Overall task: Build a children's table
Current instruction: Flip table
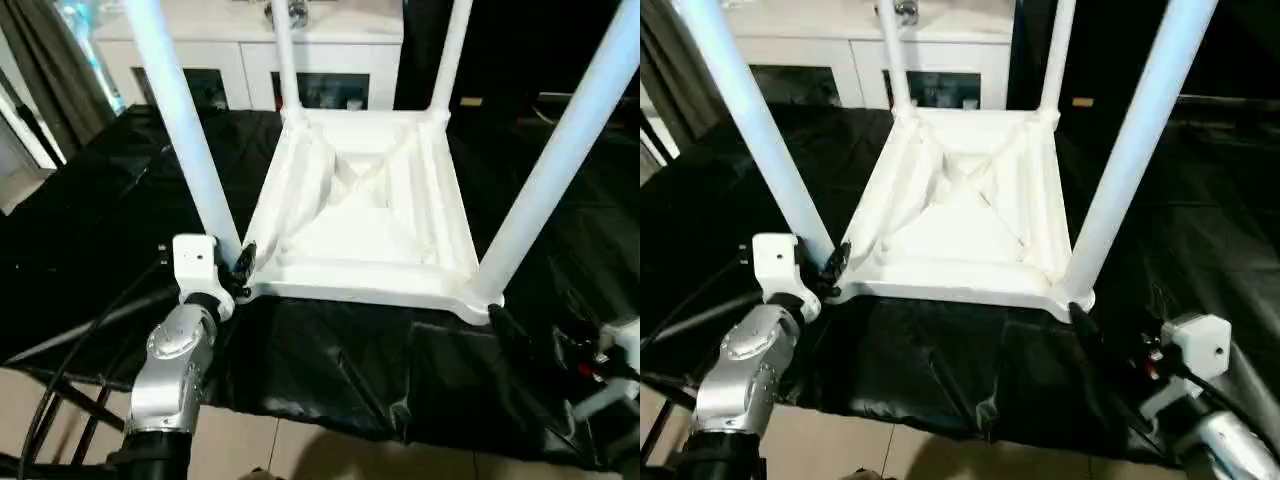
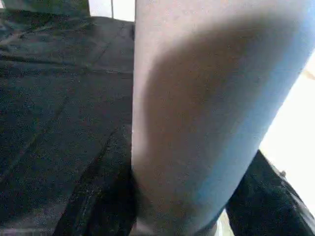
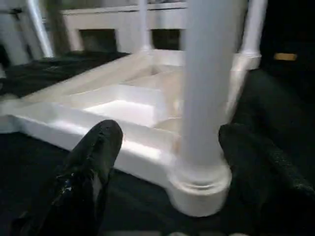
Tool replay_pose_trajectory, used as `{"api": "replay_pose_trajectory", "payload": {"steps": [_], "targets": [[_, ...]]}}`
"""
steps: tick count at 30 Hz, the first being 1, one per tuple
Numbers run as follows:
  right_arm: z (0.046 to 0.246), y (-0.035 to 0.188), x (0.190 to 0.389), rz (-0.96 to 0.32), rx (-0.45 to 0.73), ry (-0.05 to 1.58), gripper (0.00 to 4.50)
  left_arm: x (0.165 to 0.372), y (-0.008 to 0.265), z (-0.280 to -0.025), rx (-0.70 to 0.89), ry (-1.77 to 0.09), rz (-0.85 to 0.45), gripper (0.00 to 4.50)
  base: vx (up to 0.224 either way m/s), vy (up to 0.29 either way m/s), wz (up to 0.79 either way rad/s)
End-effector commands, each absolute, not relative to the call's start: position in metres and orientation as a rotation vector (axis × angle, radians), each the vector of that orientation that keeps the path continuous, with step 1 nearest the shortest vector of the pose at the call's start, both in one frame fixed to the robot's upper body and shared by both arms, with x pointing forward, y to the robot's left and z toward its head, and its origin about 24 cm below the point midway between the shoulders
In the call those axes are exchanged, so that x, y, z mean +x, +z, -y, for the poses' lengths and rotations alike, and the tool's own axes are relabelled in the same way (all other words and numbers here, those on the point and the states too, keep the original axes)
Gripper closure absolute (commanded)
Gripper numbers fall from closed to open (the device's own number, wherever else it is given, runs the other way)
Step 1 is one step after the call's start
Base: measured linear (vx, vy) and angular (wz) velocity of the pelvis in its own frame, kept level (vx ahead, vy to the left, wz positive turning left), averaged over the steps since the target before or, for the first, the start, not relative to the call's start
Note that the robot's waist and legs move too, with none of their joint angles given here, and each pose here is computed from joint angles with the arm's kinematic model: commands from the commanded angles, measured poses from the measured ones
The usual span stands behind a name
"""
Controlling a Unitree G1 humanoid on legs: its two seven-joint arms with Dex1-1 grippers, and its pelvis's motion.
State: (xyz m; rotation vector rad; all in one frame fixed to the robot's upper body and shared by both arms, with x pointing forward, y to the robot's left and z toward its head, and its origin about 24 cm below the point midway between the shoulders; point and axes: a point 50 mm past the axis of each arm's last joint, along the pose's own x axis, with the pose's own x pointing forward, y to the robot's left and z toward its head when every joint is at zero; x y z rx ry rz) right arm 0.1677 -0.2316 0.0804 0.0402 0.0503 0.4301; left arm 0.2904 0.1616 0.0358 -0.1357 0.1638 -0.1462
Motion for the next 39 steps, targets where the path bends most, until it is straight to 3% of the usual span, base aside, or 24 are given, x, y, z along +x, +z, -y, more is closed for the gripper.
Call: {"api": "replay_pose_trajectory", "payload": {"steps": [1, 3, 10, 19, 21, 30, 39], "targets": [[0.218, 0.084, 0.168, -0.064, 0.090, 0.525, 0.90, 0.286, 0.028, -0.149, -0.261, -0.208, -0.211, 2.37, 0.000, 0.000, 0.00], [0.201, 0.077, 0.172, -0.143, 0.140, 0.605, 0.90, 0.284, 0.032, -0.138, -0.372, -0.281, -0.212, 2.37, 0.000, 0.000, 0.00], [0.177, 0.066, 0.180, -0.245, 0.190, 0.726, 0.19, 0.278, 0.044, -0.128, -0.600, -0.329, -0.223, 2.36, 0.000, 0.000, 0.00], [0.168, 0.058, 0.200, -0.271, 0.228, 0.648, 0.00, 0.274, 0.051, -0.119, -0.559, -0.380, -0.230, 2.37, 0.000, 0.000, 0.00], [0.161, 0.055, 0.212, -0.250, 0.318, 0.599, 0.00, 0.277, 0.058, -0.114, -0.578, -0.387, -0.221, 2.37, 0.000, 0.000, 0.00], [0.146, 0.050, 0.235, -0.190, 0.477, 0.533, 0.00, 0.282, 0.064, -0.107, -0.592, -0.397, -0.219, 2.37, 0.000, 0.000, 0.00], [0.146, 0.054, 0.257, -0.105, 0.599, 0.457, 0.00, 0.283, 0.065, -0.112, -0.585, -0.380, -0.218, 2.37, 0.000, 0.000, 0.00]]}}
